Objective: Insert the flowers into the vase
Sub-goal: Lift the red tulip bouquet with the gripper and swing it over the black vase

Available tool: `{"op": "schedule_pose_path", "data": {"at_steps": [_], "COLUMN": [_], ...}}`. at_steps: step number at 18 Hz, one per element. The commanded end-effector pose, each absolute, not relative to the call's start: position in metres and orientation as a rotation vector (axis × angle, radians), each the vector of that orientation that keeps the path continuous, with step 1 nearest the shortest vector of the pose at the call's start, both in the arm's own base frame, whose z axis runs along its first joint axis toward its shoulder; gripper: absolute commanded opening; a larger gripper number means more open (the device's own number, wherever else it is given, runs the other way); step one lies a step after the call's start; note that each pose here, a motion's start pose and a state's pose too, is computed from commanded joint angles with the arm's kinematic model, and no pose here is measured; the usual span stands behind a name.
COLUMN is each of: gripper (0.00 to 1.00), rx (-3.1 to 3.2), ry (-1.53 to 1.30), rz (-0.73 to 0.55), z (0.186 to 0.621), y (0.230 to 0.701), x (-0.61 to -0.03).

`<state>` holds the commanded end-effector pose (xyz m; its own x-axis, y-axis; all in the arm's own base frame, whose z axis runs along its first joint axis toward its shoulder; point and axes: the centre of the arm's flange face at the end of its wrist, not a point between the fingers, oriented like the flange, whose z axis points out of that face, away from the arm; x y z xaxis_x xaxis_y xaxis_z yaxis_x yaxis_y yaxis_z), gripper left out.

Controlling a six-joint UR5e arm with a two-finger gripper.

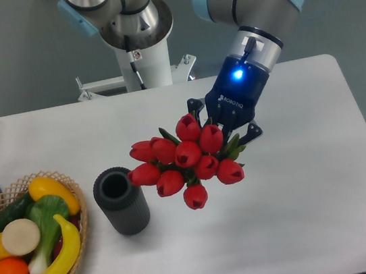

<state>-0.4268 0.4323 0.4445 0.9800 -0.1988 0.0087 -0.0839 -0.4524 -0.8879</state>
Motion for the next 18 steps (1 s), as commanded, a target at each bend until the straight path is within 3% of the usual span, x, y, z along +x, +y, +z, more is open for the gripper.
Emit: {"op": "schedule_pose_path", "data": {"at_steps": [18], "gripper": [0.16], "rx": [-1.964], "ry": [0.301], "rz": [-0.139], "z": [0.442], "y": [0.450], "x": [-0.411]}}
